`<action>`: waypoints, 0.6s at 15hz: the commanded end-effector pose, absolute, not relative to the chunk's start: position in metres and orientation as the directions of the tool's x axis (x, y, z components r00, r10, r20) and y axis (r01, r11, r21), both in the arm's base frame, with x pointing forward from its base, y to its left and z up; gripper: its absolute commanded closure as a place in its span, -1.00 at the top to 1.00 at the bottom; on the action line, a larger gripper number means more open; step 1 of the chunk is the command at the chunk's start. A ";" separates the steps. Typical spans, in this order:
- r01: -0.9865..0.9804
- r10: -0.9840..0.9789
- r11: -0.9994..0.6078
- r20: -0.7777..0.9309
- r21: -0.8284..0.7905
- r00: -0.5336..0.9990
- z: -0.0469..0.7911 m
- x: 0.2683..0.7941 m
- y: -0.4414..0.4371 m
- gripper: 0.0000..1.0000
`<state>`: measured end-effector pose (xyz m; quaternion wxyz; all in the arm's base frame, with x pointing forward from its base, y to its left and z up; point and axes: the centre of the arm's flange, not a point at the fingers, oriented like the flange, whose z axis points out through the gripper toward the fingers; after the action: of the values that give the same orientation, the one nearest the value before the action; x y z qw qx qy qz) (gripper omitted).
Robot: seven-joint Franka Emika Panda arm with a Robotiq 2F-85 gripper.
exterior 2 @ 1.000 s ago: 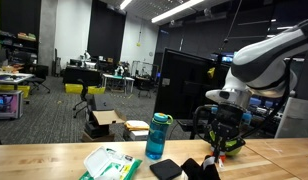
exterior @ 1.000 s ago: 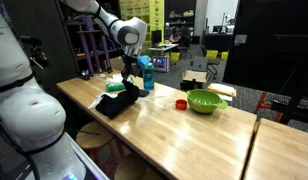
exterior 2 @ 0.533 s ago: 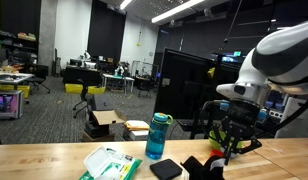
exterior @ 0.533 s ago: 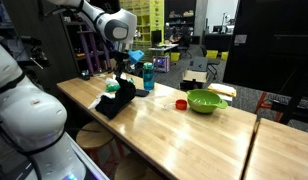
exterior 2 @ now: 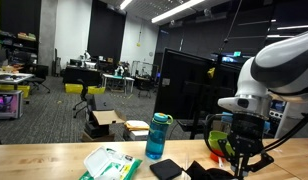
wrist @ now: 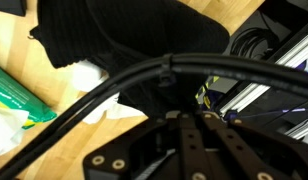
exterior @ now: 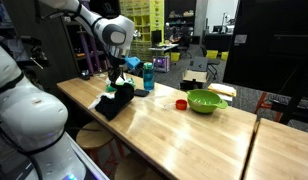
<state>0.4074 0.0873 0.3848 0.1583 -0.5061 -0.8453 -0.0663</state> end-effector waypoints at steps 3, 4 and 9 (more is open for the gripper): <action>0.859 0.833 0.499 0.337 -0.114 -0.439 0.360 0.438 0.070 -0.99; 0.859 0.837 0.495 0.336 -0.131 -0.432 0.353 0.444 0.067 -0.65; 0.859 0.860 0.471 0.324 -0.201 -0.395 0.323 0.464 0.052 0.05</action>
<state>0.4450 0.0576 0.3328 0.1891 -0.5131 -0.8371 -0.0158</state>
